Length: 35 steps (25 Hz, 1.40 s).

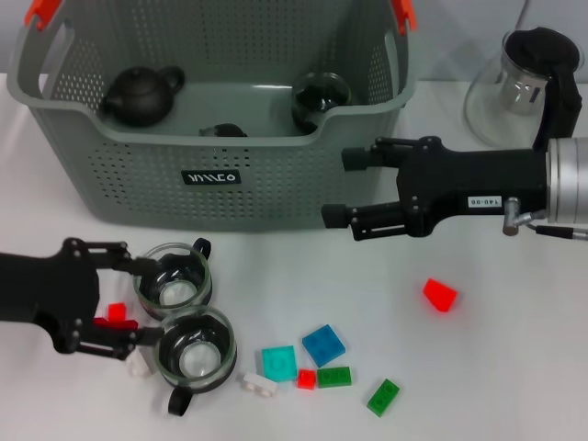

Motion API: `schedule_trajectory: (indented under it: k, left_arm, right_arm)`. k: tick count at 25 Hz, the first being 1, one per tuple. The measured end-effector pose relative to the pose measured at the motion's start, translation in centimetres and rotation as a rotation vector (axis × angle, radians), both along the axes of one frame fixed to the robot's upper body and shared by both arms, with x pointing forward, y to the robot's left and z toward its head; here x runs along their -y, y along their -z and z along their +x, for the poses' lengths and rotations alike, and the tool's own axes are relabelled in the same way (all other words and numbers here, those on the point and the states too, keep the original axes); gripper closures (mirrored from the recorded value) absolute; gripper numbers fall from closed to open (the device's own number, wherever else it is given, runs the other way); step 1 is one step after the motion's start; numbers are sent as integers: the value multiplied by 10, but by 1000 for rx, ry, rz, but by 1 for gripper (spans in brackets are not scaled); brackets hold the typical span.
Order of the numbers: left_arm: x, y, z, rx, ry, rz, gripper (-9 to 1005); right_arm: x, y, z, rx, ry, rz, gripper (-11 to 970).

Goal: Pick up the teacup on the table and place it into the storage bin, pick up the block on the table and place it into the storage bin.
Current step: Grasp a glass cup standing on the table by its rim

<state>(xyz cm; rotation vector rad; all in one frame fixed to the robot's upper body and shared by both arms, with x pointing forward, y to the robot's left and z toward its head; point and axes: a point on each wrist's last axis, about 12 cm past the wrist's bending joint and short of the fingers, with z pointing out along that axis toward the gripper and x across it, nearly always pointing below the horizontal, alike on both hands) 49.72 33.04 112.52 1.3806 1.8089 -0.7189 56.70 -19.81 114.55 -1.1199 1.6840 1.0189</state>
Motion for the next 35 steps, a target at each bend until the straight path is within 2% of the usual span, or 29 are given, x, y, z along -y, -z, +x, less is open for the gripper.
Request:
schedule_trajectory:
  k: [4, 16, 22, 27, 33, 34, 35]
  left_arm:
    - [-1, -11, 8, -4, -45, 41, 168]
    - [0, -27, 20, -83, -210, 52, 169]
    - [1, -28, 22, -116, -236, 128, 169]
    - [6, -28, 27, -172, -278, 144, 170]
    - [9, -28, 33, -230, -352, 154, 170]
    - [11, -30, 39, -284, -422, 148, 170]
    - [13, -30, 41, -305, -440, 148, 170]
  right_arm:
    - [-1, -1, 3, 6, 11, 0, 31]
    - [3, -4, 8, 19, 43, -1, 32]
    - [7, -7, 11, 30, 50, -10, 32]
    - [7, -8, 12, 34, 48, -20, 32]
    - [11, -10, 14, 43, 54, -27, 32]
    - [12, -11, 14, 44, 55, -28, 32]
    - [12, -11, 15, 45, 56, -29, 32]
